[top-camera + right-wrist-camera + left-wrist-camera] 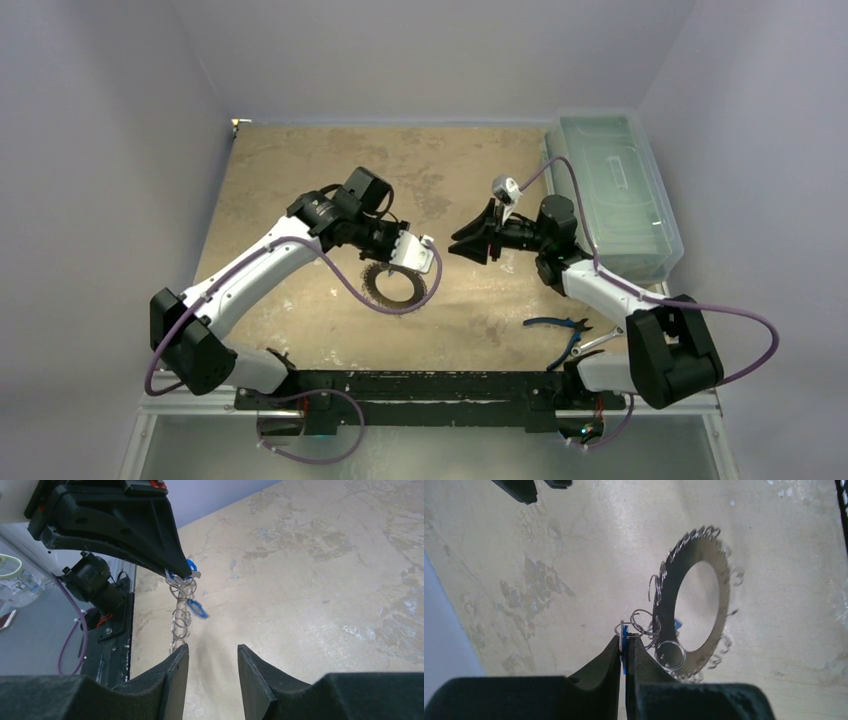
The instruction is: Remove the keys from the keyring
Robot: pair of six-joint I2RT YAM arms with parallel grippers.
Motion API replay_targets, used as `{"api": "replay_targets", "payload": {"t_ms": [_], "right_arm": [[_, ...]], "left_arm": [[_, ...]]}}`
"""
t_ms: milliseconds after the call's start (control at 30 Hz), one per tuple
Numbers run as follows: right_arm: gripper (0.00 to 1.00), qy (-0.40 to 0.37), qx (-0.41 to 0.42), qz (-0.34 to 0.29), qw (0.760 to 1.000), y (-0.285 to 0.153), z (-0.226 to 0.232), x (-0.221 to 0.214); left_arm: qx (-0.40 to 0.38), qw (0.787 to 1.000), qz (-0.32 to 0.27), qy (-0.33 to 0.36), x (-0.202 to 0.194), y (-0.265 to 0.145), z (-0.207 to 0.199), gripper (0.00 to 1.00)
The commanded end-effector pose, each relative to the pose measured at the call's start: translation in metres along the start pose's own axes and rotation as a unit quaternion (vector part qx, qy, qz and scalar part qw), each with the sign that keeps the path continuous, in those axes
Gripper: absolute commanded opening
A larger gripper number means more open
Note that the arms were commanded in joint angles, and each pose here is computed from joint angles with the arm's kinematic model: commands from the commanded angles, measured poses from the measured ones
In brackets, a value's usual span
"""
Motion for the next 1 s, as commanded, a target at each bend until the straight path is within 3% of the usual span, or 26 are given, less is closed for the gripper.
{"api": "replay_targets", "payload": {"t_ms": [0, 267, 500, 767, 967], "right_arm": [[0.43, -0.038, 0.007, -0.007, 0.999, -0.001, 0.009, 0.017], [0.43, -0.041, -0.005, -0.009, 0.999, 0.0, 0.008, 0.027], [0.39, -0.068, -0.023, 0.009, 0.997, -0.003, 0.006, 0.031], [0.32, -0.062, 0.004, 0.022, 0.998, -0.004, 0.014, 0.024], [0.34, -0.055, 0.016, 0.027, 0.998, 0.002, 0.018, 0.015]], "left_arm": [[-0.002, 0.995, -0.034, -0.09, 0.017, -0.003, 0.013, 0.0], [-0.022, 0.968, -0.03, -0.25, 0.019, 0.012, 0.01, 0.0], [-0.065, 0.901, -0.058, -0.426, 0.033, 0.032, 0.006, 0.0], [-0.072, 0.857, -0.104, -0.5, 0.046, 0.036, 0.011, 0.0], [-0.056, 0.834, -0.117, -0.536, 0.04, 0.034, 0.01, 0.0]]}}
Point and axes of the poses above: each gripper's point midway between its finger pads, its own y axis out along the fingers, its own z axis along the line the jaws close on, x = y × z, the point moved 6 cm from there along -y, back along the fingers, and after that the axes turned 9 degrees about y, right-handed, at the moved point
